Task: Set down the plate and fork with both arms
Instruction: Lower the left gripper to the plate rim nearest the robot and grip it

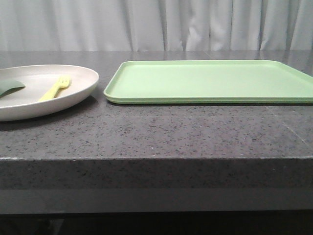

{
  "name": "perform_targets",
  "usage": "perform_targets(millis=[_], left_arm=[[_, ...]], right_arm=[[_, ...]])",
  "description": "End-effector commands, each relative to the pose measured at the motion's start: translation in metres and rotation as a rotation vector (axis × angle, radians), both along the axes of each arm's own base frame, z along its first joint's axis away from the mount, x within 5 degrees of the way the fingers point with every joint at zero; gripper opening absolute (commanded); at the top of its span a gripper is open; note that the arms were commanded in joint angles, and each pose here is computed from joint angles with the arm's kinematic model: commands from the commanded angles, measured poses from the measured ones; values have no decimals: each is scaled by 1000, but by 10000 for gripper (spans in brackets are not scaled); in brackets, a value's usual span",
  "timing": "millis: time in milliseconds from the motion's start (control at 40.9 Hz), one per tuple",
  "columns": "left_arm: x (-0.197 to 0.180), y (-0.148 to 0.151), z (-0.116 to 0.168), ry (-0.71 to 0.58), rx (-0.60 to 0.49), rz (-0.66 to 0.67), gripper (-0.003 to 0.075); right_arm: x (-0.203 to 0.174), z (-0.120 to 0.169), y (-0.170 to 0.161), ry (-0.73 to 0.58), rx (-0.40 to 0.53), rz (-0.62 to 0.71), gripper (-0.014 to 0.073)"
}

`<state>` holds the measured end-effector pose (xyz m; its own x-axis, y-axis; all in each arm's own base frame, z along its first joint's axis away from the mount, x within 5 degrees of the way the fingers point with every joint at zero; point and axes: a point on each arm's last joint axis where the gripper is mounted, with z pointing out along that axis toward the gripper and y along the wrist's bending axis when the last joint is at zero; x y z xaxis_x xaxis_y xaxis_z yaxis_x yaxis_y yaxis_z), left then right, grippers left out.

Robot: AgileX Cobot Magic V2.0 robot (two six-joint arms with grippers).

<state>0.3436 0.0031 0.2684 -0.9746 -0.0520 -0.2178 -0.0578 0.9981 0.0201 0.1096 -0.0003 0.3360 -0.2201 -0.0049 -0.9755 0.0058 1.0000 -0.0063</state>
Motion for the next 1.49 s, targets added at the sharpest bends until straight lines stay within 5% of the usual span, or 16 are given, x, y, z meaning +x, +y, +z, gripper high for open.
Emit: perform_targets(millis=[0,269,661,1003,1468], left_arm=[[0,-1,21,-81,-16,14,481],[0,-2,21,-85,-25,16,386],[2,-2,22,-101,-25,16,-14],[3,-5,22,-116,-71,-3,-18],[5,25,33,-212,-475,73,-18]], right_arm=[[1,18,0,-101,-12,5,592],[1,18,0,-101,-12,5,592],[1,18,0,-101,-12,5,592],[1,18,0,-99,-12,5,592],[1,18,0,-96,-12,5,592]])
